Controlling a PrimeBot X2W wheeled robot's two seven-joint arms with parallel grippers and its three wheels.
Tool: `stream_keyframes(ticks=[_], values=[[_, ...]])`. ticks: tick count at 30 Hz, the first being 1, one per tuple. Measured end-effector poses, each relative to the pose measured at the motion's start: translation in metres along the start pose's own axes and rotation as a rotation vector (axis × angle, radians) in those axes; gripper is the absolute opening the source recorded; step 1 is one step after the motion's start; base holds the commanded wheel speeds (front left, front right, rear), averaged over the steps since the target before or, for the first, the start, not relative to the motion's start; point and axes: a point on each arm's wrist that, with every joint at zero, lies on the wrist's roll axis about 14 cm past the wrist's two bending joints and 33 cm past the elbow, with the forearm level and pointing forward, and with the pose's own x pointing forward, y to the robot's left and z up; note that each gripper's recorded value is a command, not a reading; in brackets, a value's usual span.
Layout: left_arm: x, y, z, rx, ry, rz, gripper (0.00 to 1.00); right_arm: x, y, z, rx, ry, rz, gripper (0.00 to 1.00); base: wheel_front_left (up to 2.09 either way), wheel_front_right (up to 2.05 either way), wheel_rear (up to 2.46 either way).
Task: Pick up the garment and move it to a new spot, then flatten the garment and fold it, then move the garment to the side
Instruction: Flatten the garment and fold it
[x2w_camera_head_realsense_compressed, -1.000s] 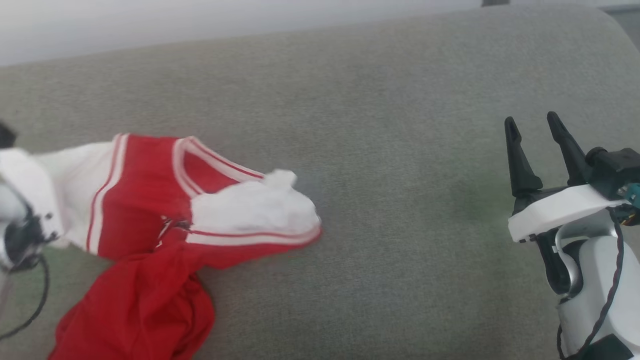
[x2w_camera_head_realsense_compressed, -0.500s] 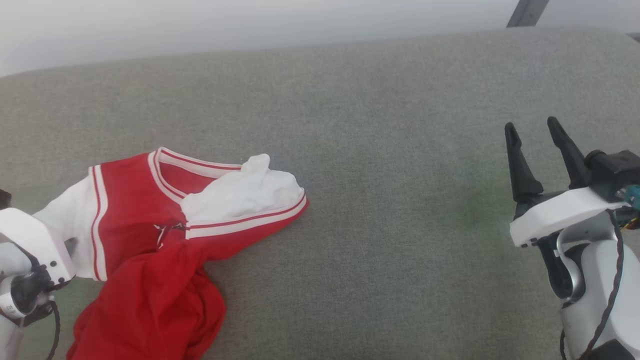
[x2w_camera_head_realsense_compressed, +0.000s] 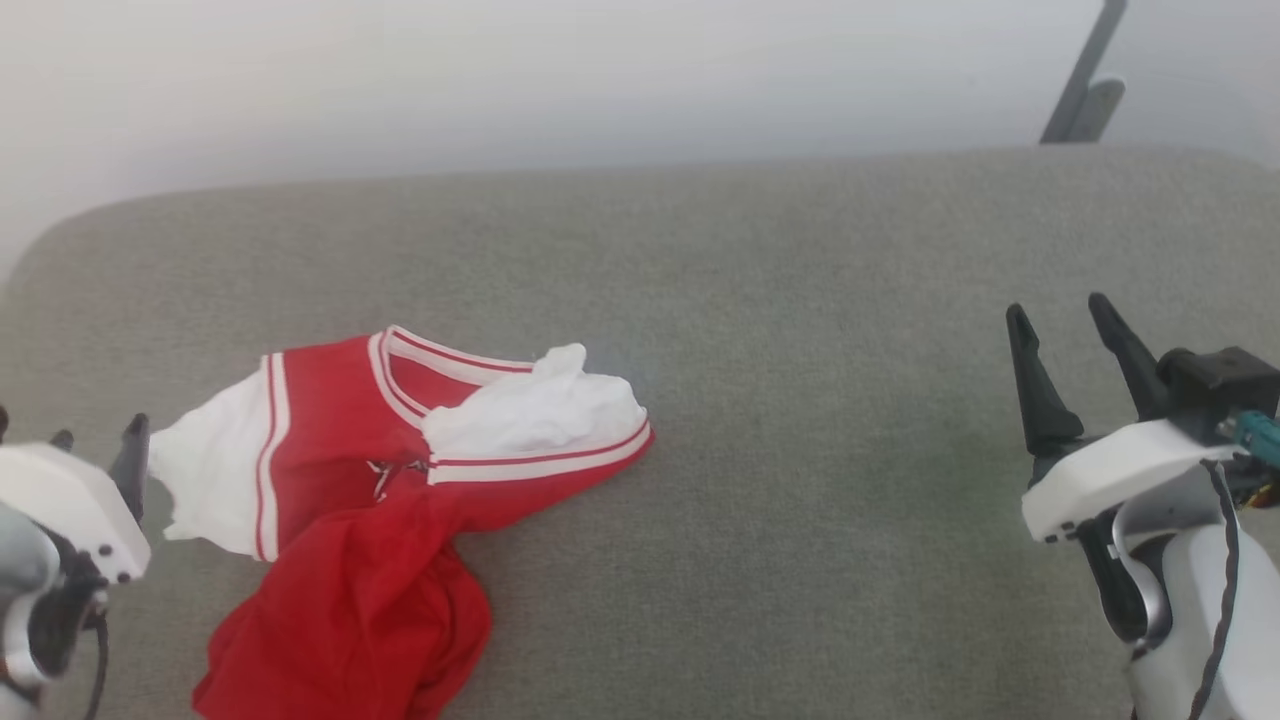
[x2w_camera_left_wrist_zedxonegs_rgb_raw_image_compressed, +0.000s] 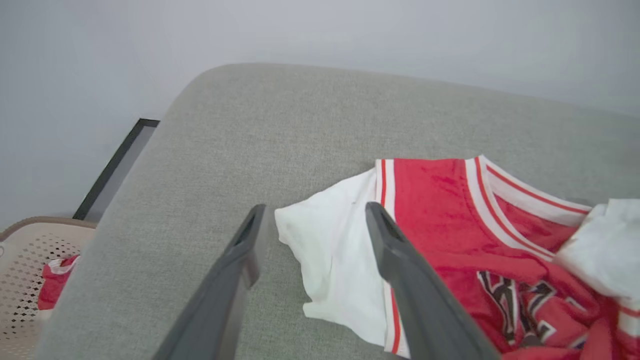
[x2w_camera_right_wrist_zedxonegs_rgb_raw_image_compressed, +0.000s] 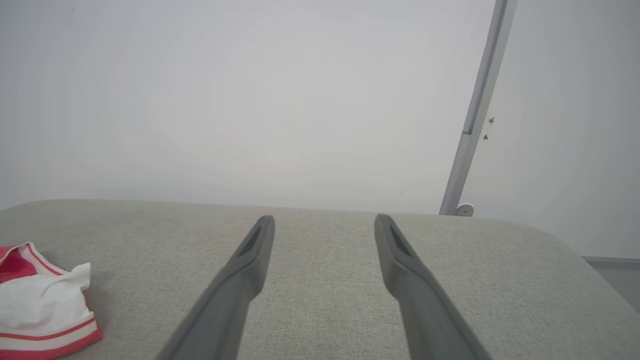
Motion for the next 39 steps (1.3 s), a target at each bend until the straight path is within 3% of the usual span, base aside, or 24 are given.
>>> stream_keyframes(ticks=[13, 27, 31, 39], values=[[-0.077, -0.007, 0.019, 0.01, -0.352, -0.051, 1.0, -0.008, 0.014, 0.008, 0.006, -0.013, 0.033, 1.0, 0.0, 0.0, 0.0], [-0.124, 0.018, 0.0, -0.076, -0.429, 0.021, 1.0, 0.001, 0.041, 0.007, 0.021, -0.002, 0.103, 1.0, 0.0, 0.0, 0.0], [-0.135, 0.026, -0.002, -0.126, -0.453, 0.053, 1.0, 0.008, 0.063, 0.0, 0.029, 0.029, 0.164, 1.0, 0.0, 0.0, 0.0], [-0.156, 0.045, -0.024, -0.192, -0.444, 0.131, 1.0, 0.022, 0.137, -0.028, 0.013, 0.172, 0.391, 1.0, 0.0, 0.0, 0.0]])
